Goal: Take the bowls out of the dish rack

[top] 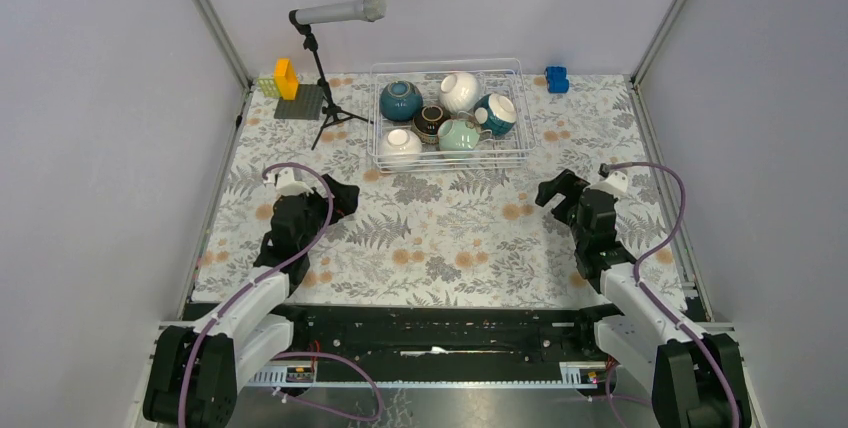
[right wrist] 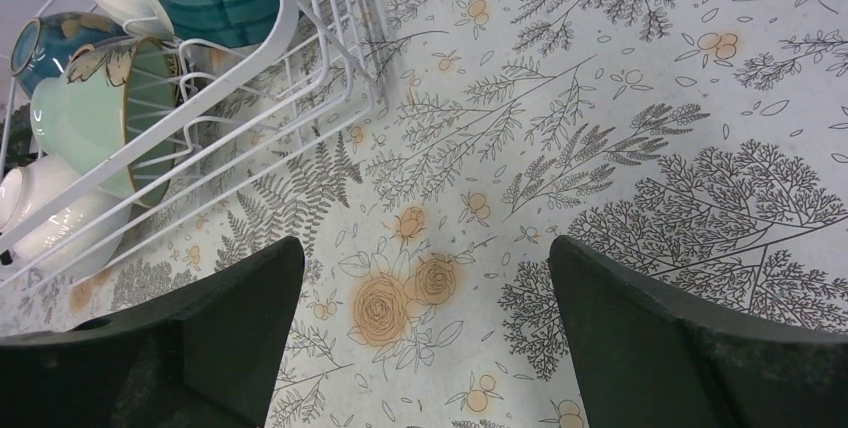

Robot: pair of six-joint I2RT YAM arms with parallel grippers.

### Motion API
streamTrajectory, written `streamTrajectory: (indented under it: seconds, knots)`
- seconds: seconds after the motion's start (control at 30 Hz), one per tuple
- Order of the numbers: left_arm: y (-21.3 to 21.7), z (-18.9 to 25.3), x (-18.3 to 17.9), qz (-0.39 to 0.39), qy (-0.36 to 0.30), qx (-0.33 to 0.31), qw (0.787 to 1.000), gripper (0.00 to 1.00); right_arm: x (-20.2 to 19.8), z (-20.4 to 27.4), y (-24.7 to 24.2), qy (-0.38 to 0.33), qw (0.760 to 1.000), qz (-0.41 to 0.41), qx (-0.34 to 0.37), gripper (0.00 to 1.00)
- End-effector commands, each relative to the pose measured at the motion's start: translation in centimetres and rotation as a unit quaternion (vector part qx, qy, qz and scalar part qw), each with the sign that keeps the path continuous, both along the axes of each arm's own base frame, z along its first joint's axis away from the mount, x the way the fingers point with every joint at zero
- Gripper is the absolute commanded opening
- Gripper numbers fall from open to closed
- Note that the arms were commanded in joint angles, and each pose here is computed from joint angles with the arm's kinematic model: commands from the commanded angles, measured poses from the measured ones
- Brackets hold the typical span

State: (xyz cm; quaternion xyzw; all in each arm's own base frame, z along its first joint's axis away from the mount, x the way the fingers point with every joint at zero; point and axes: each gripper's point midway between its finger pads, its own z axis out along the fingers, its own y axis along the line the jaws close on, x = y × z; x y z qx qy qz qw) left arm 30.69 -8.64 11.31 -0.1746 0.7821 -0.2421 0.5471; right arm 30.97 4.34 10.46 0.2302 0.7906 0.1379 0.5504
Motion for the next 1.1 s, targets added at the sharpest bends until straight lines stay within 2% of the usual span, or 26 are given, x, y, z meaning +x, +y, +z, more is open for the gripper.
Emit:
streamTrajectory:
  seconds: [0.0, 0.07, 0.27, 0.43, 0.7, 0.93, 1.07]
  knots:
    - [0.1, 1.4, 0.7, 0.004, -0.021, 0.002, 1.0, 0.99, 1.1, 2.3, 0.7, -0.029, 0.999, 0.018, -0.002, 1.0]
    - [0.0, 1.6, 0.7, 0.0, -0.027, 0.003, 1.0, 0.99, 1.1, 2.4, 1.6, -0.034, 0.998, 0.043, 0.004, 1.0]
    - [-3.1, 2.7, 0.0, -0.092, -0.058, -0.014, 0.994, 0.99, 1.0, 3.0, 3.9, -0.051, 0.992, 0.11, 0.016, 1.0]
    - [-4.5, 3.1, -0.4, -0.136, -0.07, -0.026, 0.988, 0.99, 0.8, 3.9, 6.0, -0.071, 0.982, 0.17, 0.033, 1.0]
    - [-3.9, 3.4, -0.4, -0.114, -0.074, -0.03, 0.99, 0.99, 1.8, 6.2, 8.3, -0.067, 0.972, 0.21, 0.081, 0.95]
    - [-4.0, 3.6, -0.4, -0.113, -0.076, -0.039, 0.99, 0.99, 4.1, 8.4, 11.5, -0.03, 0.966, 0.234, 0.105, 0.93]
    - [-4.1, 3.6, -0.5, -0.115, -0.076, -0.042, 0.989, 0.99, 6.5, 8.7, 13.2, -0.002, 0.964, 0.235, 0.123, 0.86]
